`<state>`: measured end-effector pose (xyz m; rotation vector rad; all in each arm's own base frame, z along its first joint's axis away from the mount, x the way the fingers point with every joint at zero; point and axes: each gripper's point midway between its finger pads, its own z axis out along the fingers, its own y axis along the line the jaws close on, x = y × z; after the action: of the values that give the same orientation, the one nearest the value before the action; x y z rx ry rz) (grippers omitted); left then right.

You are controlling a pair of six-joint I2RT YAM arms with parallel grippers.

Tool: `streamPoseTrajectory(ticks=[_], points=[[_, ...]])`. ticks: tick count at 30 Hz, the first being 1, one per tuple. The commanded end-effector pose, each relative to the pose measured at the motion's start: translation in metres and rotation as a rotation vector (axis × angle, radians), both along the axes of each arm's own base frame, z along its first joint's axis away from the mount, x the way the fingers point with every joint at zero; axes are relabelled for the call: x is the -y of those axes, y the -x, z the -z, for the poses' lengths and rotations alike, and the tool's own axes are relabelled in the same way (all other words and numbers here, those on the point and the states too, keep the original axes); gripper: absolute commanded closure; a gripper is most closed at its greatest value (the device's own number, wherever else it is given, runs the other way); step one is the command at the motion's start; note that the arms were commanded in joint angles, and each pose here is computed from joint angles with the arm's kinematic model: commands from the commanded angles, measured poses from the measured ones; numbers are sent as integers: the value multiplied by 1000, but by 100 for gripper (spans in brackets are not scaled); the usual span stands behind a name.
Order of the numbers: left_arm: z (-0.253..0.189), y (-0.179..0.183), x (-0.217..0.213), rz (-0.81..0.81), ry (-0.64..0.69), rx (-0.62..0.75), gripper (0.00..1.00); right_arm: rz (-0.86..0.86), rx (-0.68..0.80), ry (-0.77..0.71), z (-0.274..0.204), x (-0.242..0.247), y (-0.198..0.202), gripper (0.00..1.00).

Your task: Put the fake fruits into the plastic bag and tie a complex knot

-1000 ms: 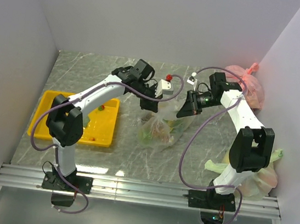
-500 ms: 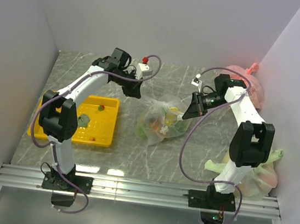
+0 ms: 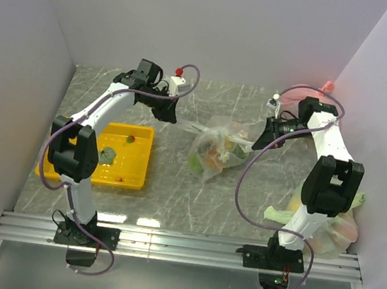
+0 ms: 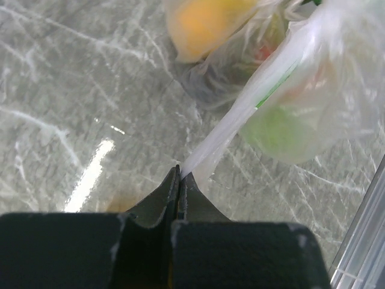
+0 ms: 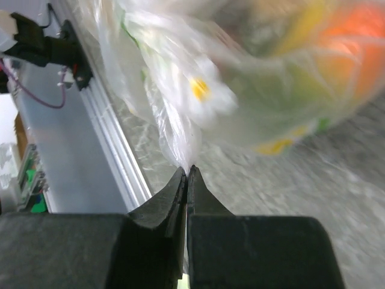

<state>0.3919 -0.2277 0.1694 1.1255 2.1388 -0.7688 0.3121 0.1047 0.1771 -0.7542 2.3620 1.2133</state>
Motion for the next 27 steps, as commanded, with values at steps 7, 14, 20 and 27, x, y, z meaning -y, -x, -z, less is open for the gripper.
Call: streamPoseTrajectory(ticks=[7, 14, 20, 27], points=[[38, -24, -98, -335, -254, 32, 100, 174, -71, 349, 57, 89, -9, 100], [8, -15, -46, -201, -73, 25, 100, 75, -115, 227, 44, 34, -12, 100], [-48, -10, -6, -87, 40, 143, 56, 74, -14, 222, 11, 21, -19, 20], [-119, -16, -7, -172, 151, 326, 1, 68, 119, 410, 15, 37, -20, 11]])
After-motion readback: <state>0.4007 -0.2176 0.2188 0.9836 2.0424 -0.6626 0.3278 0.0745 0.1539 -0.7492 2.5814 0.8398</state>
